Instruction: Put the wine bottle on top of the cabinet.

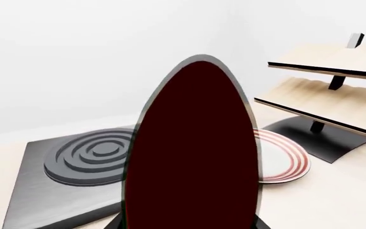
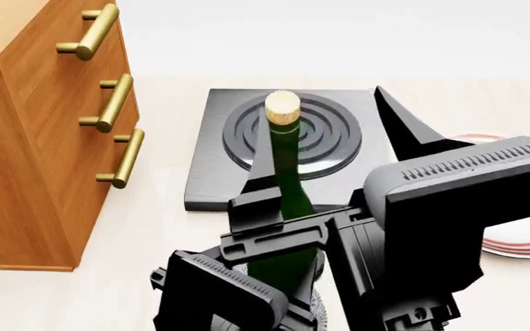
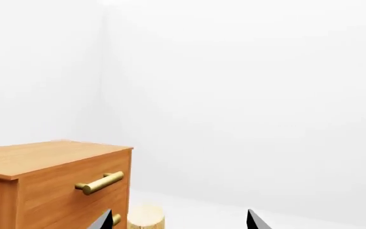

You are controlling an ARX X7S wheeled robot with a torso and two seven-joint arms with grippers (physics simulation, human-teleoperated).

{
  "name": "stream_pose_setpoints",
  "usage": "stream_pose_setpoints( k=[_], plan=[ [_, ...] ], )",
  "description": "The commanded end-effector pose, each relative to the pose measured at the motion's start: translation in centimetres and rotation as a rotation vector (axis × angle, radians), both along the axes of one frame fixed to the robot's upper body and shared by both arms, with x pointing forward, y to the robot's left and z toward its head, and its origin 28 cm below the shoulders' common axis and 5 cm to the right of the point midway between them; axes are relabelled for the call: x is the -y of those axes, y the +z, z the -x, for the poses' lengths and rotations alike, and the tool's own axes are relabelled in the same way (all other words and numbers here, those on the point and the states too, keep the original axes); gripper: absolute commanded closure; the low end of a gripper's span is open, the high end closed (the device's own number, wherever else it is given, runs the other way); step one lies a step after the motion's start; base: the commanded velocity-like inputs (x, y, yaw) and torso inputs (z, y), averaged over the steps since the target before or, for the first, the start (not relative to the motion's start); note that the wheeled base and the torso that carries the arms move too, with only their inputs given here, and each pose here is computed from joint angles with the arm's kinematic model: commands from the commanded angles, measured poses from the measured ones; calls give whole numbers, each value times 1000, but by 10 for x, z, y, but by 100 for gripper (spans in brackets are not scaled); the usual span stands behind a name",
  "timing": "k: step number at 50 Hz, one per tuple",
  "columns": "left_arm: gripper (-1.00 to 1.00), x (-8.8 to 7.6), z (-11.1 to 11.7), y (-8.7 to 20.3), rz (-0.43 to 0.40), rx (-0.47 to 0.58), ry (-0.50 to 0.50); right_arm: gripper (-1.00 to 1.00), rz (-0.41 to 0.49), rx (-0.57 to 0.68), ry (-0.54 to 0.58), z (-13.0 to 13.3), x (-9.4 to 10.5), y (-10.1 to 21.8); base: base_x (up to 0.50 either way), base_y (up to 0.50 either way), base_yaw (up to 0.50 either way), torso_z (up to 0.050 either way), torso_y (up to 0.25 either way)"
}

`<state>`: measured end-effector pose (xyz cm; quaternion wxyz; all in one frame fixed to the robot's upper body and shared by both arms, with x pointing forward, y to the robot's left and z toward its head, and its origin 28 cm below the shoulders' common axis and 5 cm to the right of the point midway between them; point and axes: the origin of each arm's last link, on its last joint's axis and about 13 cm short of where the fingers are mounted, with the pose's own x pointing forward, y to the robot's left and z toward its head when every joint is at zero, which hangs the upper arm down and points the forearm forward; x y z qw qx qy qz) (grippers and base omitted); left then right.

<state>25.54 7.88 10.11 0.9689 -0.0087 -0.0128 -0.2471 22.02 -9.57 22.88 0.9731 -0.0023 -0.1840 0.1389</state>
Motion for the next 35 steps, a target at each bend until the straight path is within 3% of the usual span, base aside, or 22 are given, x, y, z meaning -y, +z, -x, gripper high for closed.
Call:
stream_pose_setpoints(
  k=[1, 11, 17, 23, 27, 31, 35],
  plan=[
    [100, -4, -4, 10, 58, 24, 1, -100, -39, 39, -1, 27, 2, -3, 0, 0, 0, 0, 0],
    [100, -9, -4, 13, 61, 31, 12, -100, -95, 53, -16, 52, 4, -14, 0, 0, 0, 0, 0],
    [100, -19, -3, 25, 59, 57, 34, -100, -181, 8, -100, 68, 13, -38, 0, 0, 0, 0, 2],
    [100, -27, -1, 40, 51, 91, 55, -100, -206, -39, -130, 74, 17, -57, 0, 0, 0, 2, 0],
    [100, -31, -2, 51, 44, 117, 66, -100, -184, -66, -163, 72, 19, -66, 0, 0, 0, 0, 0],
    [100, -36, -1, 68, 49, 154, 82, -100, -98, -121, -238, 62, 18, -90, 0, 0, 0, 0, 3],
    [100, -40, 2, 80, 65, 186, 89, -100, -73, -149, -218, 60, 12, -99, 0, 0, 0, 0, 0]
  ],
)
